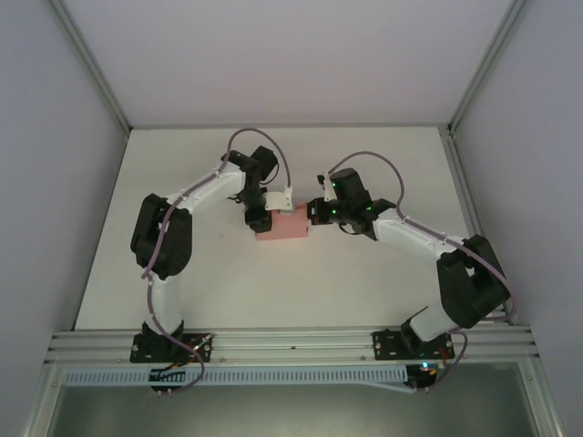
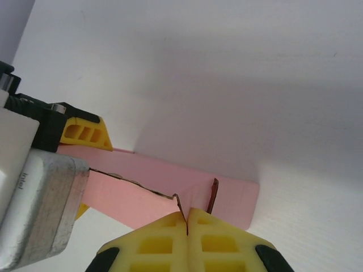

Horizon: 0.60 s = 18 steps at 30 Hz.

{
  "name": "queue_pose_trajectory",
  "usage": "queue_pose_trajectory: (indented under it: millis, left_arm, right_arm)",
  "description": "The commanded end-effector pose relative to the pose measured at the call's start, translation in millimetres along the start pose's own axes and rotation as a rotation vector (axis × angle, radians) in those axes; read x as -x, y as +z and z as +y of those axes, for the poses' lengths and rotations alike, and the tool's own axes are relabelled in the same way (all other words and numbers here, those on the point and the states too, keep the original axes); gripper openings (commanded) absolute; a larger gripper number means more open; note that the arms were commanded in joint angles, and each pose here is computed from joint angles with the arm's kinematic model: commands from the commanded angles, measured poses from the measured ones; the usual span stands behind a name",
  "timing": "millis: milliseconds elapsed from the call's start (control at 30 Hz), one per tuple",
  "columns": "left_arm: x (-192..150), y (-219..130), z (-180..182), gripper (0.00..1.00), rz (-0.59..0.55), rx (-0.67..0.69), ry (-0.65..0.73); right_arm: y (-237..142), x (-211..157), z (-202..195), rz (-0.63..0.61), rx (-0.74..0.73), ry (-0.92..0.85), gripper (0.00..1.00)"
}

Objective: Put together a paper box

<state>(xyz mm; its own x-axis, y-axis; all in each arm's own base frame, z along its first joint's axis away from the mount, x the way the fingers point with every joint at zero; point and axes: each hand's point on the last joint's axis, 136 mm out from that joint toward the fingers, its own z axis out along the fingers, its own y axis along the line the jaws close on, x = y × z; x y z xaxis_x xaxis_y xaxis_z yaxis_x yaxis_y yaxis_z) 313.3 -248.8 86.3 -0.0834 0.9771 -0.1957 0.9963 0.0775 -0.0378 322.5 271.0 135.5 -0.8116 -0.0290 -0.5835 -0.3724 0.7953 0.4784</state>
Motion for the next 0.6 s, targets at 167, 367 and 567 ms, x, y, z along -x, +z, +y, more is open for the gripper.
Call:
queue_pose_trajectory:
  millis: [167,367,567]
  left_arm:
    - [26,5,22,0.39,-0.063,0.05,0.001]
    - [35,-2,32,0.58,-0.086,0.079,-0.011]
    - [39,-31,33,1.0,-0.136,0.156,-0.013]
  right_arm:
    - [6,-46,-55,0.086,-0.366,-0.293,0.0]
    - [10,-43,-61,0.079,-0.46,-0.297,0.0]
    - [11,-29,-41,0.06,-0.415,-0.222,0.0]
